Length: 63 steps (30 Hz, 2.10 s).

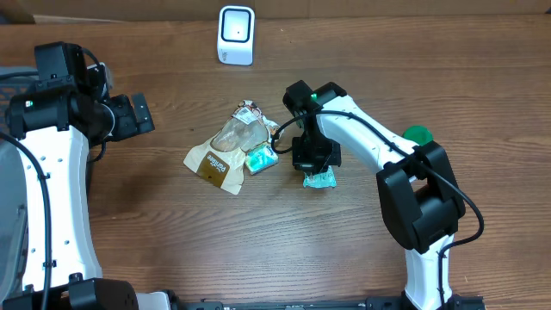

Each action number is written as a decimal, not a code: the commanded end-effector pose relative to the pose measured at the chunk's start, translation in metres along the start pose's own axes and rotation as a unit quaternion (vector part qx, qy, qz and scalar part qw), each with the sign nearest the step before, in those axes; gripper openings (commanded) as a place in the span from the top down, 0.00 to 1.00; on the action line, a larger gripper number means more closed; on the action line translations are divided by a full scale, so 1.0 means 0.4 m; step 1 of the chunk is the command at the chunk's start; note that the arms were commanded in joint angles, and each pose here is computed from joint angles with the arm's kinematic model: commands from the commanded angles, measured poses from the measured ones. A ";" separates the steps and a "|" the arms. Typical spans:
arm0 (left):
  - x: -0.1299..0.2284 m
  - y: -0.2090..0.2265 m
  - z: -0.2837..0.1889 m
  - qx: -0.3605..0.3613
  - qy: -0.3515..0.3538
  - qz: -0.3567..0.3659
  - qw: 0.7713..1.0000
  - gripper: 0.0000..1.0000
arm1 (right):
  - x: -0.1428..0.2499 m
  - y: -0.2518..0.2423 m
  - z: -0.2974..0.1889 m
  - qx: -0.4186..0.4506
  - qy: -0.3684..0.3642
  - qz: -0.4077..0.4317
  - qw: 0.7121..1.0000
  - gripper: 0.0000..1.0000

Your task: Scan the item barcode

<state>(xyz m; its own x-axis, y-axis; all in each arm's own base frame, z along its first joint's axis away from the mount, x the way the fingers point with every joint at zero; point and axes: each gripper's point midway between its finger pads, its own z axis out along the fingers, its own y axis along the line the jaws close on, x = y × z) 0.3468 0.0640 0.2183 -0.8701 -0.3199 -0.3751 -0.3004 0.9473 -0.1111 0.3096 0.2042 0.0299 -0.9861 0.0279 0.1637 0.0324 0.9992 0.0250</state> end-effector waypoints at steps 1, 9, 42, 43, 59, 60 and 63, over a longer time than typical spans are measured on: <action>-0.004 -0.008 -0.009 0.004 -0.006 0.009 1.000 0.00 | 0.003 -0.001 -0.004 -0.002 -0.011 0.003 1.000 0.93; -0.004 -0.008 -0.009 0.003 -0.006 0.009 1.000 0.00 | 0.012 -0.014 0.050 0.000 -0.008 0.005 1.000 0.93; -0.004 -0.008 -0.009 0.003 -0.006 0.009 1.000 0.00 | 0.036 -0.084 -0.082 0.087 0.003 0.063 0.994 0.77; -0.004 -0.008 -0.009 0.004 -0.006 0.009 1.000 0.00 | 0.044 -0.083 -0.076 0.088 0.007 0.061 0.994 0.81; -0.004 -0.008 -0.009 0.004 -0.006 0.009 1.000 0.00 | 0.075 -0.070 -0.023 0.092 0.021 0.050 0.994 0.90; -0.004 -0.008 -0.009 0.004 -0.006 0.009 1.000 0.00 | 0.076 -0.070 -0.018 0.091 0.021 0.050 0.994 0.89; -0.004 -0.008 -0.009 0.004 -0.006 0.009 1.000 0.00 | 0.078 -0.069 0.002 0.087 0.022 0.050 0.995 0.89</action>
<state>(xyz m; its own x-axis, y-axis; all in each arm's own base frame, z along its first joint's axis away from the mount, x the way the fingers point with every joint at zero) 0.3468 0.0640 0.2183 -0.8701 -0.3199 -0.3751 -0.3004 0.9473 -0.1111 0.2835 0.1770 0.0381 -0.9737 0.1226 0.1921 0.0912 0.9822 -0.1644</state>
